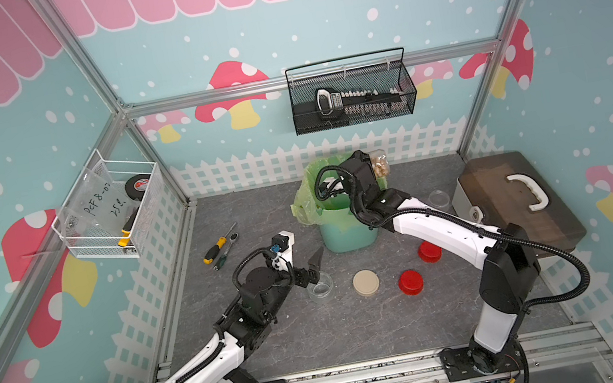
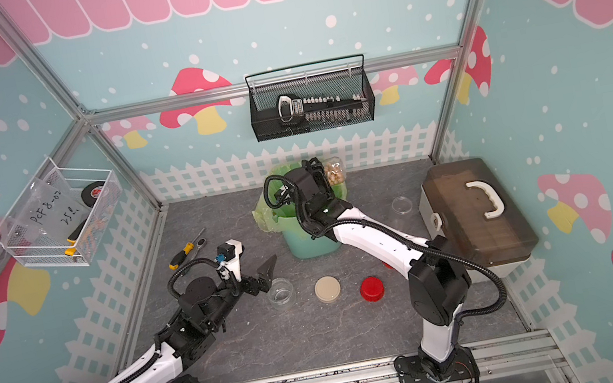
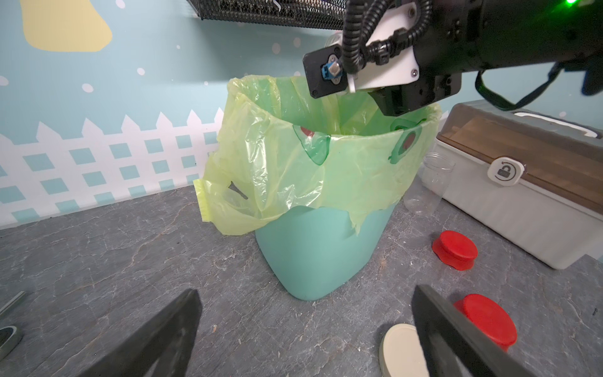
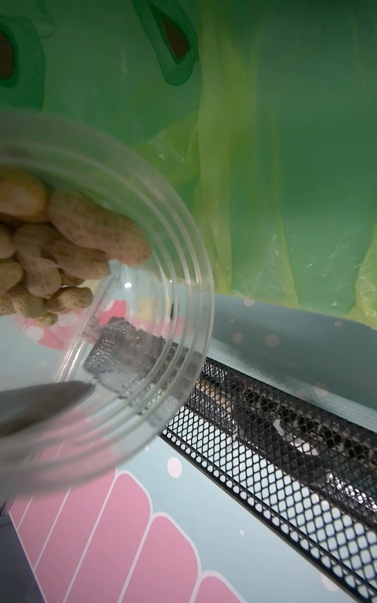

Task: Empty moldy peanuts from jars
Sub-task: Pour the moldy peanuts from the jar into the trash bin.

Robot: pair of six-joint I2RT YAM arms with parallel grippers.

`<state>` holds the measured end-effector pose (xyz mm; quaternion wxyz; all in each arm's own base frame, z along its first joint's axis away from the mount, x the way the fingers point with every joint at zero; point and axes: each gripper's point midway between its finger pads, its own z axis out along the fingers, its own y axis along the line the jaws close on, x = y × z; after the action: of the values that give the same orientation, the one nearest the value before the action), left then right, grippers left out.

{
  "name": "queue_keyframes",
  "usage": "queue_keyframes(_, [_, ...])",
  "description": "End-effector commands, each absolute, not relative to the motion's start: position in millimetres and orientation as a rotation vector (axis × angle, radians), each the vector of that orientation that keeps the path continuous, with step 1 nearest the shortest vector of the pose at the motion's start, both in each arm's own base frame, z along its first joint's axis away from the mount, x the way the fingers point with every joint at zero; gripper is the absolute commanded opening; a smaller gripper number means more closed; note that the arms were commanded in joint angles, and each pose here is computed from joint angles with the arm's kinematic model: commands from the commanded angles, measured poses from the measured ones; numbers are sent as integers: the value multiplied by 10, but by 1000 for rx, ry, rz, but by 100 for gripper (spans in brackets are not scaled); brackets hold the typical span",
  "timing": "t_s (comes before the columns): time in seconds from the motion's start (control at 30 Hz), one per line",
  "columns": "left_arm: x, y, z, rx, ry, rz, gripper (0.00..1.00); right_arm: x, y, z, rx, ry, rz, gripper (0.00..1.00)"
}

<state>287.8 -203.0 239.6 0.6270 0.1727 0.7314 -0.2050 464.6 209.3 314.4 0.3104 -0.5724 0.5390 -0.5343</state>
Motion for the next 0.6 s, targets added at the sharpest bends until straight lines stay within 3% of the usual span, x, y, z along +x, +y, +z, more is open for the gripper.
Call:
queue_keyframes(0.0, [2895, -2045, 2499, 410, 1657, -462, 99, 4692, 2046, 3121, -1518, 1412, -1484, 42])
queue_keyframes(0.33, [2897, -2040, 2500, 408, 1657, -460, 99, 4623, 2029, 3305, -1478, 1389, -1458, 42])
queue_keyframes(0.57, [2896, -2047, 2491, 411, 1660, -463, 99, 4651, 2046, 3160, -1513, 1392, -1469, 42])
